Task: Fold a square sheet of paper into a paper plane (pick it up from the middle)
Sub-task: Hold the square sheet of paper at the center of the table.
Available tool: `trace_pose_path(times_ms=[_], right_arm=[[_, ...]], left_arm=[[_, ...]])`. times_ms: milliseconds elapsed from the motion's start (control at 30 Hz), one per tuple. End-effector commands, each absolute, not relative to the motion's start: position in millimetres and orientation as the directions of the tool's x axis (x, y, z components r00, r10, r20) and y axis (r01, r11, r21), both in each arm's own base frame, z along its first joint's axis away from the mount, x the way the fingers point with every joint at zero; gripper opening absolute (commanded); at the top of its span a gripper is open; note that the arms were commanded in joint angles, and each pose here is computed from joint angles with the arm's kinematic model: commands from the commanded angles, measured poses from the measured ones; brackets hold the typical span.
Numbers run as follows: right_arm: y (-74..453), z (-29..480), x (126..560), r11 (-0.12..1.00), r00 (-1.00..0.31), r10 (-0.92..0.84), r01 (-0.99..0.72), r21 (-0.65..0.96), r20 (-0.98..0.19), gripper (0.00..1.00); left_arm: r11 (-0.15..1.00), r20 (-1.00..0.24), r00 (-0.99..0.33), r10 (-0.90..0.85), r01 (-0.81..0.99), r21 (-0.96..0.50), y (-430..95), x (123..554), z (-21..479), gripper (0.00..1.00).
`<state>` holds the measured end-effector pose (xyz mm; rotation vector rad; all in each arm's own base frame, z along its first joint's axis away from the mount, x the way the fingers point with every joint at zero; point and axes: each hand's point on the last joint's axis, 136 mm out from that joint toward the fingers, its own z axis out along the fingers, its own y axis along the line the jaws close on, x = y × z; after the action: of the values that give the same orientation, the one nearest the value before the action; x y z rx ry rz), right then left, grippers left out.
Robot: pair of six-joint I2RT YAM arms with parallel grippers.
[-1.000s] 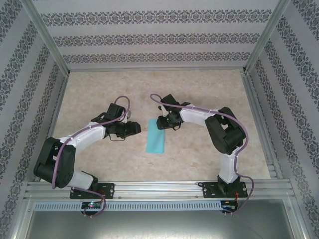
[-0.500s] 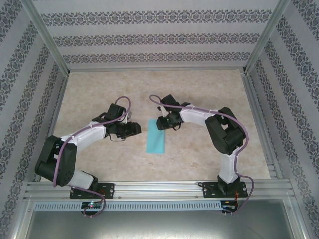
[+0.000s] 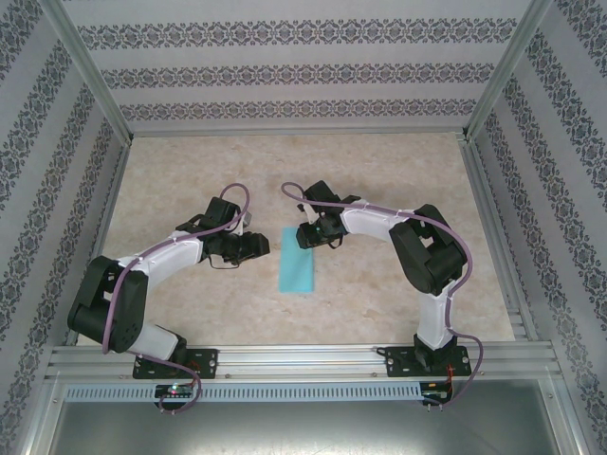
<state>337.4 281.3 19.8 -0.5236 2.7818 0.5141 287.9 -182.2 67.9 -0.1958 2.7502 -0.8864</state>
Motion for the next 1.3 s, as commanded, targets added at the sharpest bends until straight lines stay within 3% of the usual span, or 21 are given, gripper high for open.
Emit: trace_pose_path(times_ms=[0, 1267], right_arm=[[283, 15, 330, 0.871, -0.898, -0.332, -0.41, 0.272, -0.29, 0.38], [279, 9, 342, 0.92, -0.936, -0.217, -0.291, 0.261, -0.277, 0.41]], left_arm=[[0.799, -0.213, -0.956, -0.2, -0.033, -0.601, -183, 296, 71, 0.53], [0.792, -0.192, -0.963, -0.191, -0.036, -0.609, -185, 294, 65, 0.53]])
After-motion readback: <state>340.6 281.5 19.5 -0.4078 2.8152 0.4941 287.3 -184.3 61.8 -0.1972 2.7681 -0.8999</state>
